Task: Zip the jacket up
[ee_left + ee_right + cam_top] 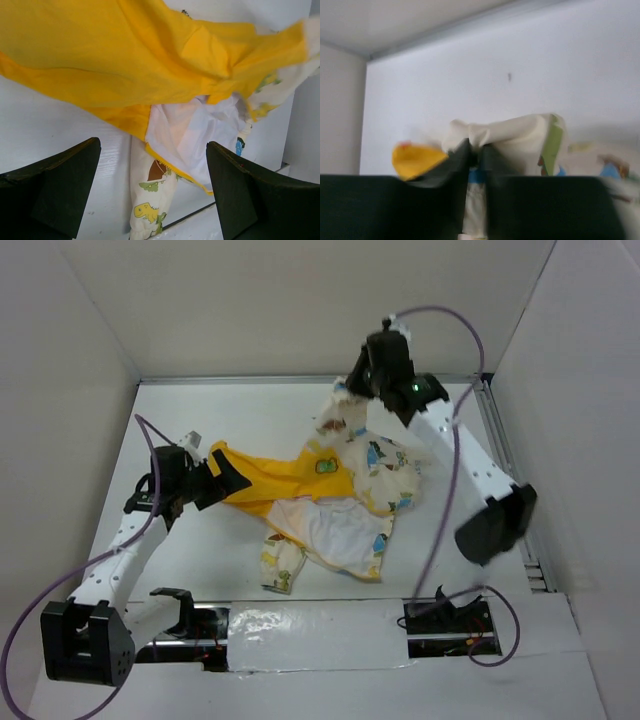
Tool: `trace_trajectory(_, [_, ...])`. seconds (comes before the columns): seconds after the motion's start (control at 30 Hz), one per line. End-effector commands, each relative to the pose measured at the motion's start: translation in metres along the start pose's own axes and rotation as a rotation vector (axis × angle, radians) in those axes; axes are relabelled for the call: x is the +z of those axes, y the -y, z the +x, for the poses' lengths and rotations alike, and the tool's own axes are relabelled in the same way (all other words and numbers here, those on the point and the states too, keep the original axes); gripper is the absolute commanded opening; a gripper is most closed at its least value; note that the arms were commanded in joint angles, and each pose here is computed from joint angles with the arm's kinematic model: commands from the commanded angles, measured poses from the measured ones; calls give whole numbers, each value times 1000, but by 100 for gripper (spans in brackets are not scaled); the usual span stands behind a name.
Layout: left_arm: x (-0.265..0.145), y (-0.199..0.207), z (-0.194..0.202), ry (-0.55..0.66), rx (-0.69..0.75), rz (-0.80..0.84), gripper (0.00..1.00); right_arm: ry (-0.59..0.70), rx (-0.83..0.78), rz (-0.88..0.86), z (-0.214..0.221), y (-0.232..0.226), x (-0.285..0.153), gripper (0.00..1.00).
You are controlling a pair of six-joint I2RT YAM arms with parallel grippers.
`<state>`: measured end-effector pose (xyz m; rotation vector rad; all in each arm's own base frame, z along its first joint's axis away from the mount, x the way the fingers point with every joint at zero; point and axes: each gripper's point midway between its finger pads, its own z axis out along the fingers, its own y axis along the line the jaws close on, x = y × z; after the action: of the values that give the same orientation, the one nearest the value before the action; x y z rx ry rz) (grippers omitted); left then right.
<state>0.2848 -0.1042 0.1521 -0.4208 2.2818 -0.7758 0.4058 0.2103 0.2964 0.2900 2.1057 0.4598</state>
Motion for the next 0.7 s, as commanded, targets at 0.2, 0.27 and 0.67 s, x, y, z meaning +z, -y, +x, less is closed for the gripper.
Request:
trace_trajectory(0.2, [9, 6, -4, -33, 33, 20, 99, -55, -82, 117, -20, 28, 84, 100])
trace_trajectory(0.27, [12, 6, -4, -44, 36, 19, 99, 8, -63, 80, -10, 30, 68, 100])
trace_trajectory(0.67, [47, 44, 5, -152, 163, 27, 99, 147, 227, 249, 97, 181, -78, 100])
